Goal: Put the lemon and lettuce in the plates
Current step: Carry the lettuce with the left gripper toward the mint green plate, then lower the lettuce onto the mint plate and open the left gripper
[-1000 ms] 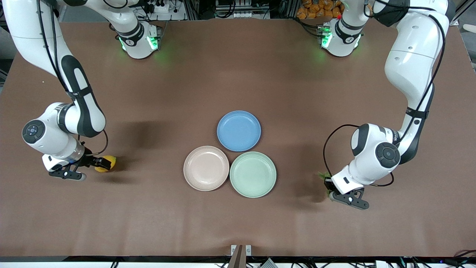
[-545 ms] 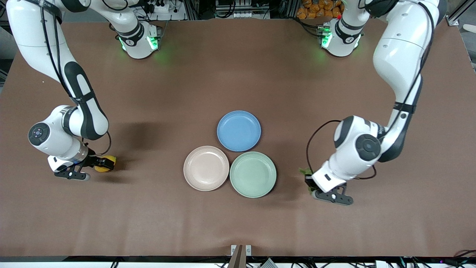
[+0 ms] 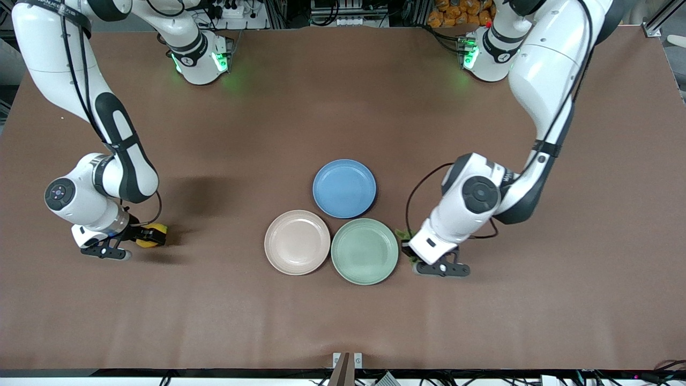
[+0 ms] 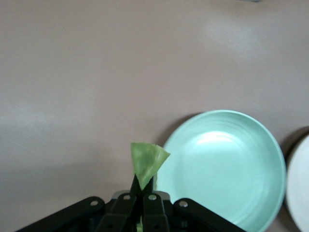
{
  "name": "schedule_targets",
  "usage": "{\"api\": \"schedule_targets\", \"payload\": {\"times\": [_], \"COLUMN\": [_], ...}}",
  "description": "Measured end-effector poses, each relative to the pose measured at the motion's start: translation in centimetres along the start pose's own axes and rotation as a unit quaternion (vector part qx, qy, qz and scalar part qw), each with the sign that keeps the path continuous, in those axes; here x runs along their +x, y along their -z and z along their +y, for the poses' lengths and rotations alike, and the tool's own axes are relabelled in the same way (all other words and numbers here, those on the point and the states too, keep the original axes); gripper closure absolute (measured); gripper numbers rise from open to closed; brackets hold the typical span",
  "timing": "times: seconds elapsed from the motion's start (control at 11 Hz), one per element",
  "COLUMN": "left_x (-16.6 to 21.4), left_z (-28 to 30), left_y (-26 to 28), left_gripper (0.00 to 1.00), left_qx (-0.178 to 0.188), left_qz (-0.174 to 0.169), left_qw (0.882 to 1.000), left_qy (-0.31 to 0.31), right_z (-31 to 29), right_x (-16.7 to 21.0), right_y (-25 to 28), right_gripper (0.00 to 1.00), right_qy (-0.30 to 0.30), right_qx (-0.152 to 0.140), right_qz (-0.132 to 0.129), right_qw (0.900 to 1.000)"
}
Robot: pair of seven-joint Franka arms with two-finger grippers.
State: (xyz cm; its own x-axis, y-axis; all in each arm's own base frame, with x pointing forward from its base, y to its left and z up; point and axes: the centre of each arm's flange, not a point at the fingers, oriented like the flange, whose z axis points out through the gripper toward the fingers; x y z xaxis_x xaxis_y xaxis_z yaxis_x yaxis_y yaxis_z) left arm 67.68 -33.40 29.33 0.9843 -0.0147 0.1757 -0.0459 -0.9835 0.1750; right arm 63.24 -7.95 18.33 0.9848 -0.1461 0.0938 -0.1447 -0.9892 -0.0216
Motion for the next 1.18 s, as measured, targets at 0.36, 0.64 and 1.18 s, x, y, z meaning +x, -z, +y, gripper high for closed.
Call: {"api": "schedule_targets", "payload": {"times": [0.36, 0.64, 1.18], "left_x": [-3.7, -6.1, -5.7], "left_z": [6.5, 9.3, 7.5], "left_y": [-0.9, -2.4, -6.5], "left_gripper": [0.98, 0.98, 0.98], "left_qx": [-0.002, 0.016, 0.024], "left_qz": [-0.012, -0.016, 0.02], "left_qw": [0.999, 0.998, 0.998], "left_qy": [0.043, 0.055, 0.052], "right_z": [0.0, -0.7, -0.7], "right_x": [-0.1, -0.8, -0.8], "right_y": [-0.4, -1.5, -1.5], "right_gripper": [0.0, 0.0, 0.01], "right_qy": [-0.002, 0.001, -0.001], "right_qx": [0.0, 0.001, 0.002], "right_qz": [0.007, 0.016, 0.018], "right_qw": [1.0, 1.0, 1.0]}}
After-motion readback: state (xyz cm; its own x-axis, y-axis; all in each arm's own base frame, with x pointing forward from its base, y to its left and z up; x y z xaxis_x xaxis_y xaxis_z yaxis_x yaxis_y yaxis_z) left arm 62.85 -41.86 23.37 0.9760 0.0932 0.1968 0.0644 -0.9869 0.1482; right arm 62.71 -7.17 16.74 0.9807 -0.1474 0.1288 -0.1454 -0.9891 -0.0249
